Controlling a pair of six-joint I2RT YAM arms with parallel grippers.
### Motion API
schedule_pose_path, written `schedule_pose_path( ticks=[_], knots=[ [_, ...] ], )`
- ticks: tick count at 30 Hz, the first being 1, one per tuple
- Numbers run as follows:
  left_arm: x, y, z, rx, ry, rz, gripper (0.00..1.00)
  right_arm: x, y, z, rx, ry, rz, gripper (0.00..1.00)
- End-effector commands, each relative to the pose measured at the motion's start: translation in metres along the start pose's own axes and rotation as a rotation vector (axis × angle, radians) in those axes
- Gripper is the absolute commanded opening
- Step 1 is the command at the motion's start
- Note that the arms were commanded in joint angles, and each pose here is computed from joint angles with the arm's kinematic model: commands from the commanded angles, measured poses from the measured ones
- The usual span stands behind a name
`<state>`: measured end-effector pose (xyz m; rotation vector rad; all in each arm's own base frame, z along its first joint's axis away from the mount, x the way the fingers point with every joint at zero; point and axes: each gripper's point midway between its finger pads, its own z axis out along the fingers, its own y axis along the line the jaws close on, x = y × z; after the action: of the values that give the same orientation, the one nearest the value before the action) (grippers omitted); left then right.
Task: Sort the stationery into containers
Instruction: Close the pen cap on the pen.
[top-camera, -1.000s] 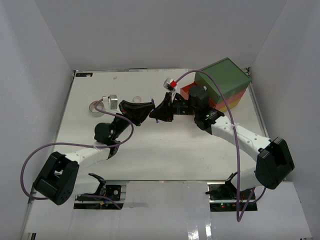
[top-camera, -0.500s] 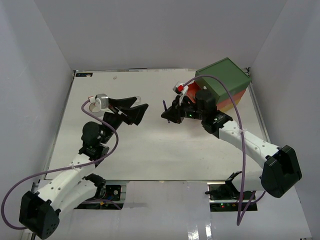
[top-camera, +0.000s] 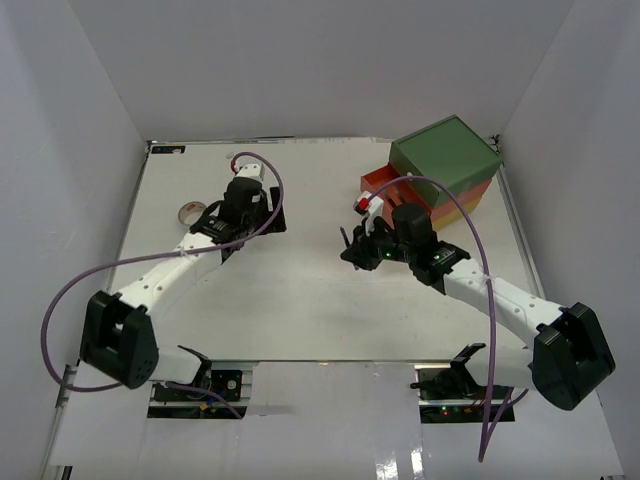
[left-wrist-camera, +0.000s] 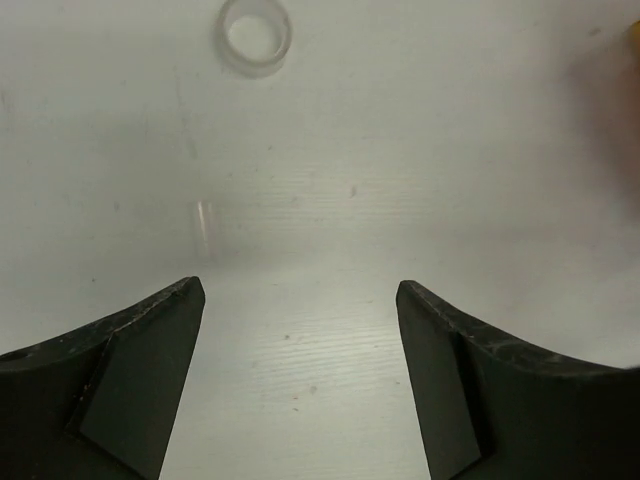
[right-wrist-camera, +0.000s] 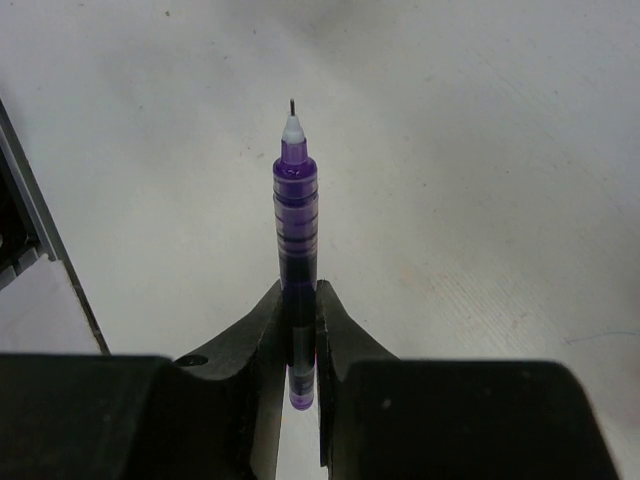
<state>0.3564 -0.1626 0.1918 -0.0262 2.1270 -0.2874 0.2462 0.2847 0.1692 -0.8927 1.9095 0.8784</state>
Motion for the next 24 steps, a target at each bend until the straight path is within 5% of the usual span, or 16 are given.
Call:
schedule_pose_path(
  ticks=[1, 11, 24],
  knots=[
    [0.028, 0.027, 0.013, -0.078, 0.184, 0.024, 0.88, -0.011, -0.001, -0.008, 0.024, -0.049, -0.048, 0.08],
    [0.056, 0.053, 0.068, -0.134, 0.4, -0.025, 0.71, -0.003, 0.001, -0.012, 0.013, -0.064, -0.059, 0.08],
    [0.067, 0.068, 0.091, -0.13, 0.47, -0.077, 0.57, 0.001, 0.002, -0.013, 0.01, -0.072, -0.068, 0.08]
  ],
)
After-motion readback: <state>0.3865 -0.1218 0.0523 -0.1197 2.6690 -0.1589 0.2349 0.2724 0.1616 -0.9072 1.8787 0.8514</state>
